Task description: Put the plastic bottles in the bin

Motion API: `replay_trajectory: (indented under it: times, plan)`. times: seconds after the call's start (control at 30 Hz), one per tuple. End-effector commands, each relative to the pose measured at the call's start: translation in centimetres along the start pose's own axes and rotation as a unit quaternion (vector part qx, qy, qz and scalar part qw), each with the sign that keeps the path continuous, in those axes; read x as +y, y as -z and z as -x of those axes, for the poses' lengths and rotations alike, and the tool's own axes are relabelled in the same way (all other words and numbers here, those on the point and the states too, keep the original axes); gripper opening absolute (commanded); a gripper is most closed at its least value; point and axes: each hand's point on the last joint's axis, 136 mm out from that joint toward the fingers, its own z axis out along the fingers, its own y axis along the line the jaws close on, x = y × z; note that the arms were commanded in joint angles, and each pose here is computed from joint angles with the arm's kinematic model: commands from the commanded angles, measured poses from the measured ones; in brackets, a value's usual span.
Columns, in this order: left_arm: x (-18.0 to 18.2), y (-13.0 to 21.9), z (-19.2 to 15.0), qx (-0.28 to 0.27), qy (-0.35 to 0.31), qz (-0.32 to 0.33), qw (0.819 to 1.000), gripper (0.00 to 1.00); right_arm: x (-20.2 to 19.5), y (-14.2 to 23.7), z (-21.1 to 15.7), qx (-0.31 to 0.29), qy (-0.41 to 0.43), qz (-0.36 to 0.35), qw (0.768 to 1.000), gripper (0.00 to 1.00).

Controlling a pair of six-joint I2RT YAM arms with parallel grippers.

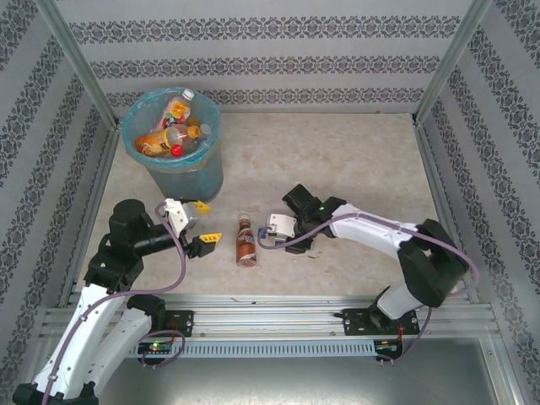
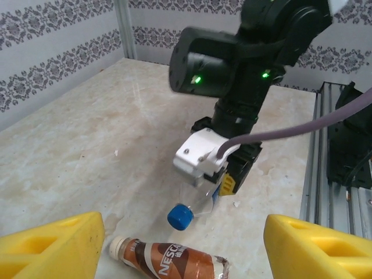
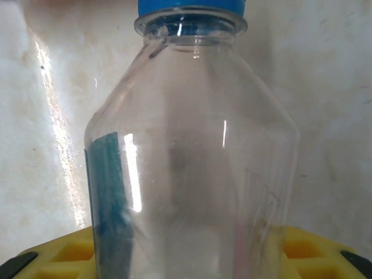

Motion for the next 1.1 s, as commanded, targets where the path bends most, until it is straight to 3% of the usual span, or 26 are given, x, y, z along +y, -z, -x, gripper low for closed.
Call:
replay_trajectory:
  times: [0.0, 0.17, 0.4, 0.57, 0.73, 1.07]
  plan:
    - [0.8, 0.4, 3.5, -0.062, -0.008, 0.024, 0.998, 0.73, -0.1, 2.9, 1.0, -0.050, -0.030, -0.016, 0.998, 0.42]
    - [2.7, 0.5, 7.3, -0.137, 0.019, 0.053, 0.989, 0.71, 0.0, 8.5, 3.5, -0.156, -0.064, -0.043, 0.985, 0.42]
    - [4.4, 0.1, 12.1, -0.160, 0.012, 0.054, 0.986, 0.65, 1.0, 16.8, 7.7, -0.308, -0.067, -0.056, 0.947, 0.44]
    - [2.8, 0.1, 16.0, -0.214, -0.008, -0.007, 0.977, 0.64, 1.8, 21.5, 10.3, -0.385, -0.056, -0.048, 0.920, 0.45]
    - [0.4, -0.9, 17.3, -0.223, -0.021, -0.083, 0.971, 0.64, 2.6, 23.5, 12.1, -0.414, -0.034, -0.036, 0.909, 0.45]
    - [-2.5, -2.4, 16.1, -0.192, -0.017, -0.162, 0.968, 0.63, 3.5, 24.2, 14.2, -0.433, -0.010, -0.015, 0.901, 0.46]
